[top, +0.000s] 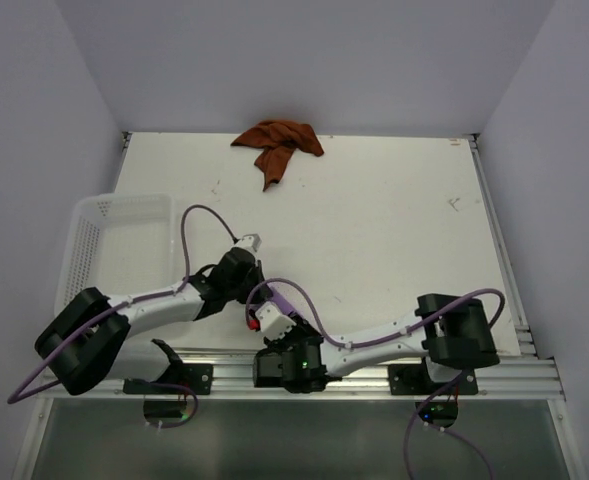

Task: Roll the towels
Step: Roll the towel

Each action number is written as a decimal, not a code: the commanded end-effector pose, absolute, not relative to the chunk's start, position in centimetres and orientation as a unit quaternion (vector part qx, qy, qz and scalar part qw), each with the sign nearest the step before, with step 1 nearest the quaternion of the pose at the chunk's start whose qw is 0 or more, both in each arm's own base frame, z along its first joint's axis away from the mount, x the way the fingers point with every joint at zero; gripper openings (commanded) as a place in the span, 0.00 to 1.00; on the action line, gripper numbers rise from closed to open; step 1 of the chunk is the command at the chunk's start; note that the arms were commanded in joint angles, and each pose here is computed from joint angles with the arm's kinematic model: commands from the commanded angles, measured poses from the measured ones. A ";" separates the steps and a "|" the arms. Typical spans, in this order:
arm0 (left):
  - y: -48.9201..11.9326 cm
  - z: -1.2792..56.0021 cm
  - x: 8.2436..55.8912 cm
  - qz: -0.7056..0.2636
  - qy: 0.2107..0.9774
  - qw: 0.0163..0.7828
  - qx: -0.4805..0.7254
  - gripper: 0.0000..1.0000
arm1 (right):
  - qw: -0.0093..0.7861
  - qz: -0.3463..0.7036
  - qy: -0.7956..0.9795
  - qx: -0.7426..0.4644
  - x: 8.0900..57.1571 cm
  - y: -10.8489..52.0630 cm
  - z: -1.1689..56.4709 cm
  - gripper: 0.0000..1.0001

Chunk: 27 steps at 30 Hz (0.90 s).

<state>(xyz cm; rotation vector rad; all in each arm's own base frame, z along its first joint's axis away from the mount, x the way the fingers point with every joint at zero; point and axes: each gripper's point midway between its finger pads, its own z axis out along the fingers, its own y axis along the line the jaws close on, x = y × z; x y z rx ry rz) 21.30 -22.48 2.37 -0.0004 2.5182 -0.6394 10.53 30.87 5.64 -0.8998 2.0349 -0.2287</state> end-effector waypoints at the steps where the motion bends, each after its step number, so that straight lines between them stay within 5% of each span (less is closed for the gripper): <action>1: -20.2 1.4 22.4 -0.215 0.918 0.331 -0.033 0.00 | 0.426 0.044 0.836 -0.343 8.3 33.6 7.5 0.51; 13: -19.8 4.2 22.6 -0.294 0.848 0.440 -0.042 0.00 | 0.360 0.291 0.861 -0.212 9.8 33.4 10.3 0.57; 27: -21.3 5.7 21.8 -0.354 0.811 0.465 -0.015 0.00 | 0.326 0.355 0.869 -0.112 15.6 31.2 9.6 0.59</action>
